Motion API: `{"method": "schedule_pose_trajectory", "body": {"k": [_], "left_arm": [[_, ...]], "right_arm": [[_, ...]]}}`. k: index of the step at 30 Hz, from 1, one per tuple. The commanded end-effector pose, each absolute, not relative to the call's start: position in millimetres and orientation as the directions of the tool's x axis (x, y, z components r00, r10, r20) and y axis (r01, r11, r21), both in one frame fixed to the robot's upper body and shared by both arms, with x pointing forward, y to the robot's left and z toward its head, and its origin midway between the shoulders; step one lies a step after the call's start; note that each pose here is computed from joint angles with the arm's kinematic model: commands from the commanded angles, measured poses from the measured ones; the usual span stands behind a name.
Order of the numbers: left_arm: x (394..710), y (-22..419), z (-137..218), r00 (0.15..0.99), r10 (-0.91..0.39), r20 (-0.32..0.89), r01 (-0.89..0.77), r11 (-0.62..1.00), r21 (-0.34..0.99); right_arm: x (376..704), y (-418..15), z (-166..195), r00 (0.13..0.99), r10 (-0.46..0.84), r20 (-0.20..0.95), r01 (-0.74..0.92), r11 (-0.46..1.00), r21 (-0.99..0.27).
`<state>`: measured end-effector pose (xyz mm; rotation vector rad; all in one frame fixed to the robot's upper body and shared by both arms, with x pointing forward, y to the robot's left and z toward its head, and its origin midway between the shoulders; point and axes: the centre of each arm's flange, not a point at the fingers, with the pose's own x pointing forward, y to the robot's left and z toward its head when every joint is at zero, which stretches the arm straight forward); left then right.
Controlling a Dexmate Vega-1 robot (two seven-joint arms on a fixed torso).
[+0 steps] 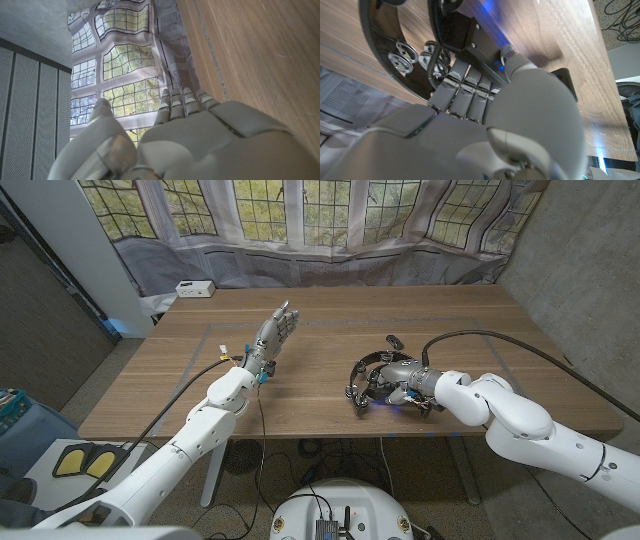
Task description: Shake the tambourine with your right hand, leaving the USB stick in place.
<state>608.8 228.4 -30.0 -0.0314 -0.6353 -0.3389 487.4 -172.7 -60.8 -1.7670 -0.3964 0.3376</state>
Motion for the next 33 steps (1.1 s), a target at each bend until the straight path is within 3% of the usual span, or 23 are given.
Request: {"method": "schedule_pose_trajectory", "body": {"k": [1,33], "left_arm": [[606.1,227.4,-30.8,0.751,-0.303,0.587,0.322,0.944,0.075],[609.4,229.6,-37.2,0.758,-0.301,0.579,0.325,0.944,0.064]], "right_arm": [[490.8,-173.9,-67.0,0.905,0.426,-0.028,0.071,-0.214,-0.974],[499.5,-177.2,-77.0,0.915,0.403,-0.019,0.064,-0.192,-0.979]]}}
